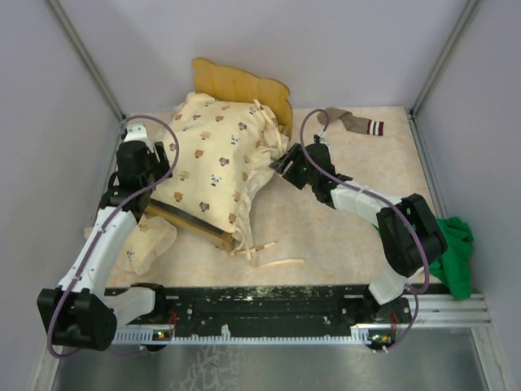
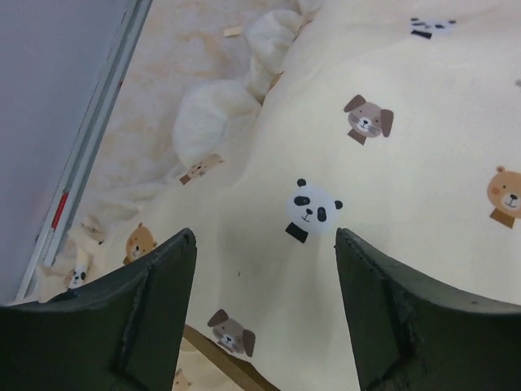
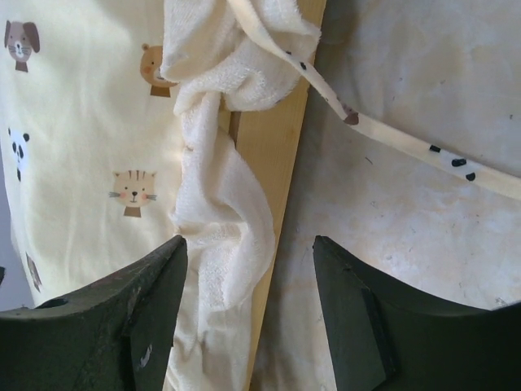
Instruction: Set up the pet bed
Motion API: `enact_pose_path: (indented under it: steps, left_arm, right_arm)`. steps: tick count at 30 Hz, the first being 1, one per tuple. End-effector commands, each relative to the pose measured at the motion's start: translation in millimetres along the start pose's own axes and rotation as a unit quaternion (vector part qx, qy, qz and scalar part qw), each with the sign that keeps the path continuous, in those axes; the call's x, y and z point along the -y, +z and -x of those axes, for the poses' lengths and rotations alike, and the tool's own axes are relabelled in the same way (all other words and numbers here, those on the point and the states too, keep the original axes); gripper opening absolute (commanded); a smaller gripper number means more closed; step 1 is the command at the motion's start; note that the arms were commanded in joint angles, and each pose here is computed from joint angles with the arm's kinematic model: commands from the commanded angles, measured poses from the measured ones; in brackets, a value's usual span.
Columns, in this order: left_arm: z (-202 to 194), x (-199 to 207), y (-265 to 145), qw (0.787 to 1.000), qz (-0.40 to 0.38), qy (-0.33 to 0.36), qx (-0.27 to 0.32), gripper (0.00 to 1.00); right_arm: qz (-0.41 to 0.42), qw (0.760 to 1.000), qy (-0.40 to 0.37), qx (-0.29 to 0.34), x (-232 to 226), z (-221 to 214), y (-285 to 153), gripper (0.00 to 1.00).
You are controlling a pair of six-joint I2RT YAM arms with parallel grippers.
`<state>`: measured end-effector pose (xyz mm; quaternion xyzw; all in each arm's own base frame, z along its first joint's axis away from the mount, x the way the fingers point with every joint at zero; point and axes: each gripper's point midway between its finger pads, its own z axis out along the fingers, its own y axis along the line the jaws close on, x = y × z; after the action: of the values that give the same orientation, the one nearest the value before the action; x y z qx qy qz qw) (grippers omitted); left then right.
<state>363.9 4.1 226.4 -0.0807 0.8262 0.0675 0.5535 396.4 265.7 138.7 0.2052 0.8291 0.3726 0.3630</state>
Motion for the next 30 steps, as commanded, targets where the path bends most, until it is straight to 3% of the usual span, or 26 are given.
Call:
enact_pose_path:
  steps: [1, 7, 13, 19, 30]
  left_arm:
    - [34.2, -1.9, -23.5, 0.998, 0.008, -0.063, 0.005, 0.75]
    - [19.4, 22.2, -54.2, 0.992, -0.068, -0.105, -0.035, 0.75]
    - [-5.5, 3.4, -73.8, 0.987, -0.032, -0.153, -0.031, 0.75]
    - [-55.2, 2.7, -69.8, 0.982, -0.018, -0.17, -0.083, 0.74]
    - [-75.7, 3.4, -59.8, 0.974, 0.0, -0.203, -0.097, 0.72]
  right_arm:
    - [0.035, 0.999, -0.028, 0.001, -19.2, 0.5, -0.7, 0.67]
    - [0.039, 0.999, -0.012, -0.01, -14.5, -7.8, 14.6, 0.73]
    - [0.046, 0.999, -0.004, -0.005, -21.1, -4.7, 38.4, 0.73]
    - [0.078, 0.997, -0.006, 0.005, -29.2, -2.0, 61.0, 0.72]
    - [0.114, 0.992, 0.021, 0.054, -55.7, 20.4, 32.7, 0.74]
